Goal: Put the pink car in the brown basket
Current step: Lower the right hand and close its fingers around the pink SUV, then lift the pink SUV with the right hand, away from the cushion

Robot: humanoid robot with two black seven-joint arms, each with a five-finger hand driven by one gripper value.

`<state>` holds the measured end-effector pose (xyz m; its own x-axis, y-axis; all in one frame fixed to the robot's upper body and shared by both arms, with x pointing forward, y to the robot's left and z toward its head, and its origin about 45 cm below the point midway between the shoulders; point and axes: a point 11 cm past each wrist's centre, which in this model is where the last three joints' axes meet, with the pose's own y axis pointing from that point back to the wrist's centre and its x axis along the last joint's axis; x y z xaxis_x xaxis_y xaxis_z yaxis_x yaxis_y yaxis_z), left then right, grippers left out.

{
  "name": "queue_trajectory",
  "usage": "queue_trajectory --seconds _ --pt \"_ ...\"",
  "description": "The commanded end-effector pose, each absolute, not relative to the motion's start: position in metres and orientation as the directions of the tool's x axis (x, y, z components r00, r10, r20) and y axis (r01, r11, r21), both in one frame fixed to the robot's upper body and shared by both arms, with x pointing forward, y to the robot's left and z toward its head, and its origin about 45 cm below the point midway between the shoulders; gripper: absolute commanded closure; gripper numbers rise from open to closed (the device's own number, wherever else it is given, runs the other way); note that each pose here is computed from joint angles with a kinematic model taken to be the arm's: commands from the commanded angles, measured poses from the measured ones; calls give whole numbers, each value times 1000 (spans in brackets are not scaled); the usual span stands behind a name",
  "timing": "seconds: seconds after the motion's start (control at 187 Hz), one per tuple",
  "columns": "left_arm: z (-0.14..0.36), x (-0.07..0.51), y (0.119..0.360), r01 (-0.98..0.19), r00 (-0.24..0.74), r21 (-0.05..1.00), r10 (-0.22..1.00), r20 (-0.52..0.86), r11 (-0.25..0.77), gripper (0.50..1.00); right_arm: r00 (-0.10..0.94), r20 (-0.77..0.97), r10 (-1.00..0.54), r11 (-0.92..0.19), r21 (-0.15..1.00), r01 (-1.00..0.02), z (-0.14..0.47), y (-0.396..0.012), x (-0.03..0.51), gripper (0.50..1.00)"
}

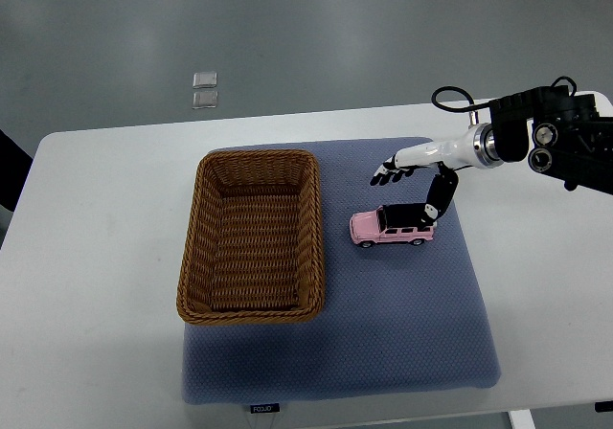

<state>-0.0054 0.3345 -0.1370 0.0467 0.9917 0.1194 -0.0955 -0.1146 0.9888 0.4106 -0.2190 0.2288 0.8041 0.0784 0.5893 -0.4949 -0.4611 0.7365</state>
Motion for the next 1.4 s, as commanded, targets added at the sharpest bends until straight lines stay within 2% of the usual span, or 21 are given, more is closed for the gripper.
queue_trajectory --seconds 0.0,0.868,0.89,0.981,1.11,1.169,1.222,1.313,1.394 --pt "-137 -5 334 -96 47 989 992 119 -115 500 809 584 72 -429 750 -503 219 -224 408 607" --pt "-137 -5 334 -96 47 989 992 119 -115 500 770 618 157 -370 760 -535 182 -202 399 634" --pt "-137 -6 334 -94 47 989 992 119 -115 500 770 619 156 -366 760 -537 182 -203 399 642" --pt "-137 -5 334 -96 47 989 992 119 -115 500 770 616 163 -365 763 -533 182 -202 399 732" --pt "-137 -5 334 -96 47 989 992 119 -115 500 776 608 168 -363 770 -524 180 -203 398 795" --pt "-137 -5 334 -96 47 989 992 119 -115 500 778 605 168 -363 772 -521 180 -203 397 846" --pt "-137 -5 334 -96 47 989 992 119 -115 500 779 604 169 -365 773 -520 180 -203 397 873" --pt "-137 -6 334 -94 47 989 992 119 -115 500 783 597 174 -367 777 -511 179 -201 396 957" --pt "-137 -6 334 -94 47 989 992 119 -115 500 783 596 177 -367 778 -510 181 -201 397 1000"
